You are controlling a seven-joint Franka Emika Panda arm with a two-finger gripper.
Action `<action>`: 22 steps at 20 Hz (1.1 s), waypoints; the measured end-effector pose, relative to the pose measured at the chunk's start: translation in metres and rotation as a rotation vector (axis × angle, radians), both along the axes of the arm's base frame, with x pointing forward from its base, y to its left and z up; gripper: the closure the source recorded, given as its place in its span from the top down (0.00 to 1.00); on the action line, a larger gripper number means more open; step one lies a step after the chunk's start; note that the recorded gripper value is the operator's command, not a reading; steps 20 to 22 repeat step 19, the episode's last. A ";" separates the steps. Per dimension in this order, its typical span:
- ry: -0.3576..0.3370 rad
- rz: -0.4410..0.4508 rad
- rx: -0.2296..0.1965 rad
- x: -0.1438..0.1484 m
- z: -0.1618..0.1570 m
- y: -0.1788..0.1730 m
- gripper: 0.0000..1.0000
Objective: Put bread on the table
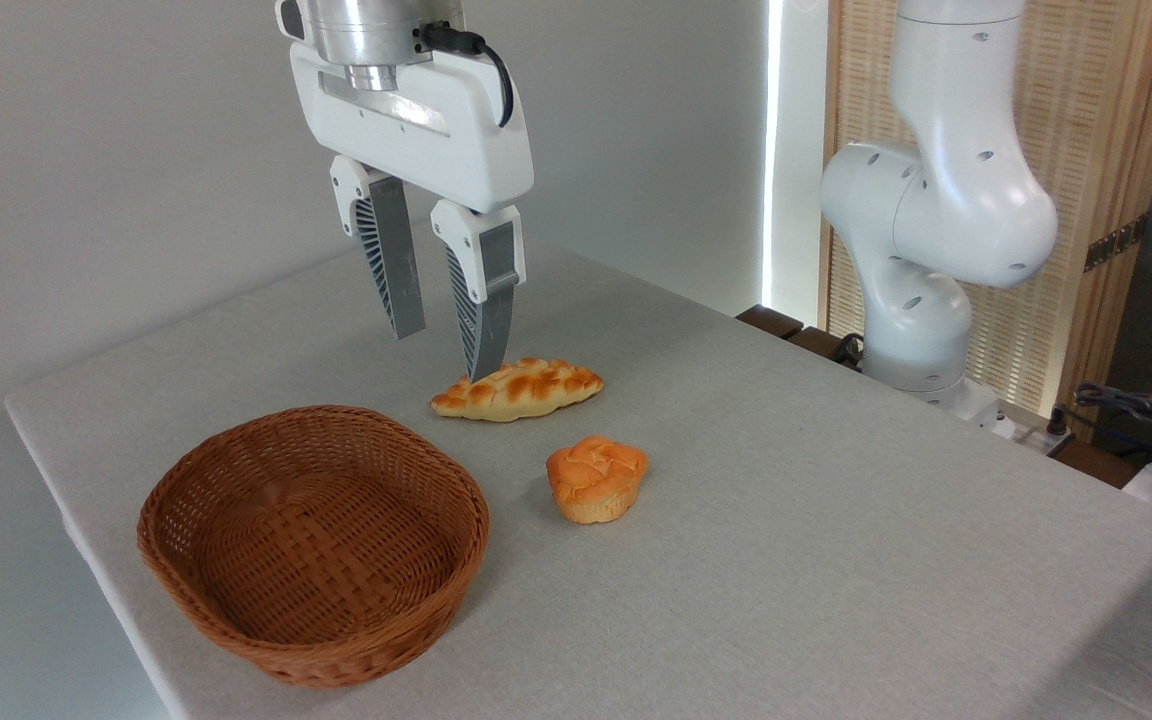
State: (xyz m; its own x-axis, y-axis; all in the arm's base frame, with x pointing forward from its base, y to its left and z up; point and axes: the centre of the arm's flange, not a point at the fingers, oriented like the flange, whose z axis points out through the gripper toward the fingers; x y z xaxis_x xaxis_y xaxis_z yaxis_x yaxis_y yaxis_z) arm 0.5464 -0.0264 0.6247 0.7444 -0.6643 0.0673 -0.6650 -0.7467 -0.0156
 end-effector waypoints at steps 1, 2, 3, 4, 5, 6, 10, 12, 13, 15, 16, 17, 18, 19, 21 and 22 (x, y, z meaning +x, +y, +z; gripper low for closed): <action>0.001 -0.001 0.000 0.000 0.000 0.000 1.00; 0.001 -0.001 0.000 0.000 0.000 -0.001 1.00; 0.001 -0.002 0.000 0.000 0.000 -0.001 1.00; 0.001 -0.003 0.000 0.000 0.000 -0.001 1.00; 0.001 -0.003 0.000 0.000 0.000 -0.002 1.00; 0.001 -0.004 0.000 0.000 0.000 -0.002 1.00; 0.002 -0.008 0.000 0.000 0.000 -0.004 1.00; 0.002 -0.010 0.001 0.000 0.000 -0.006 1.00; 0.002 -0.010 0.001 0.000 0.000 -0.006 1.00; 0.002 -0.009 0.002 0.000 0.000 -0.006 1.00; 0.002 -0.009 0.002 0.000 0.000 -0.005 1.00; 0.002 -0.008 0.002 0.000 -0.001 -0.005 1.00; 0.003 -0.008 0.002 0.000 -0.001 -0.005 1.00; 0.004 -0.008 0.002 0.000 -0.001 -0.005 1.00; 0.004 -0.008 0.002 0.000 -0.001 -0.005 1.00; 0.004 -0.008 0.002 0.000 -0.001 -0.005 1.00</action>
